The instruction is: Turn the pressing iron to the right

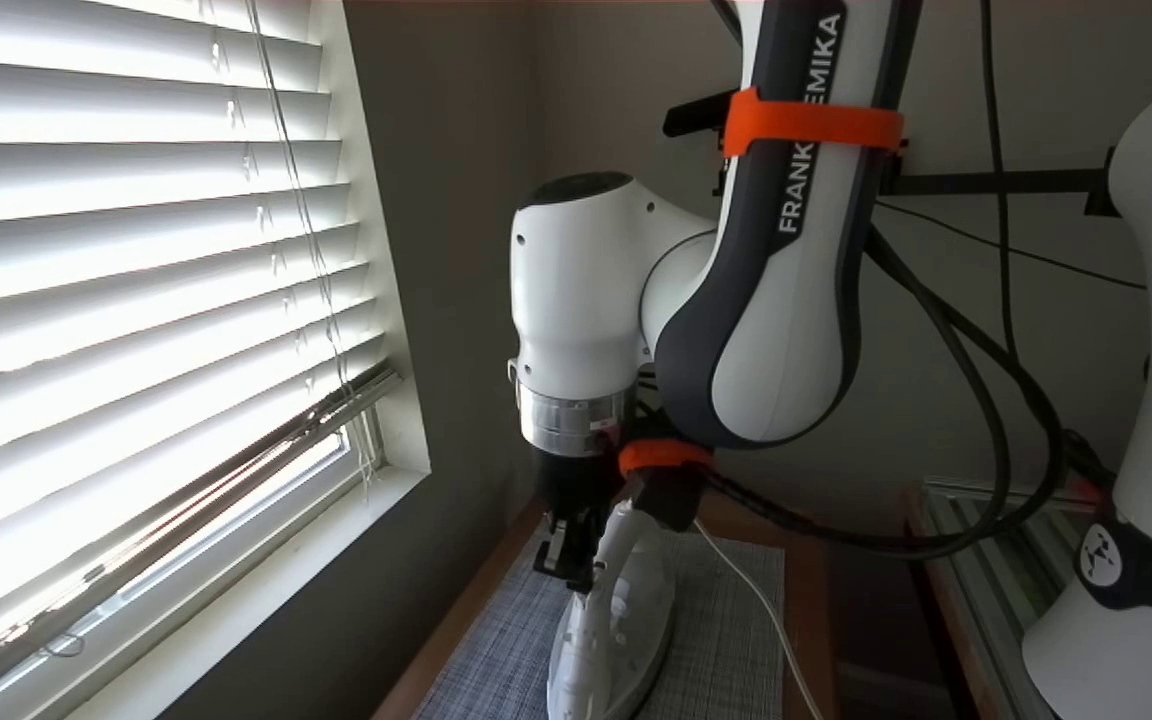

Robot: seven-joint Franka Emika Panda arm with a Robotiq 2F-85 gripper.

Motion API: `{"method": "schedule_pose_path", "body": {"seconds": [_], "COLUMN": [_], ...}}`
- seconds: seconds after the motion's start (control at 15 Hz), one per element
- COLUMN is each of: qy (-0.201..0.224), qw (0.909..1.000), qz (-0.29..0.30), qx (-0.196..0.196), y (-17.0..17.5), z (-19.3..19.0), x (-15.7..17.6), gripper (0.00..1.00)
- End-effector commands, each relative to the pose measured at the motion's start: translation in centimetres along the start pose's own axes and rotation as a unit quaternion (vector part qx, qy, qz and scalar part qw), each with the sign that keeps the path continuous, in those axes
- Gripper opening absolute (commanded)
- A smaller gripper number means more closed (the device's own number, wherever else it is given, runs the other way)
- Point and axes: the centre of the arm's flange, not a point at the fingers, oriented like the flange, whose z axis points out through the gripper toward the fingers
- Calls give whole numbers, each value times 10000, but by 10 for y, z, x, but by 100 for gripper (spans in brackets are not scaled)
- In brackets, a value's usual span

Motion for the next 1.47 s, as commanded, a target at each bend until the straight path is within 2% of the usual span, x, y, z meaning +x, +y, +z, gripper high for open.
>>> {"method": "schedule_pose_path", "body": {"seconds": [0.0,0.53,0.6,0.73,1.33,1.4], "qy": [-65,144,152,142,94,75], "qw": [9998,9994,9994,9994,9996,9996], "qz": [59,103,112,117,48,29], "qx": [-203,-299,-297,-290,-278,-278], "y": [1,-1,-2,-5,-16,-16], "z": [-10,-29,-32,-39,-75,-80], "x": [-16,-14,-14,-14,-12,-12], "gripper": [0,0,26,33,96,99]}}
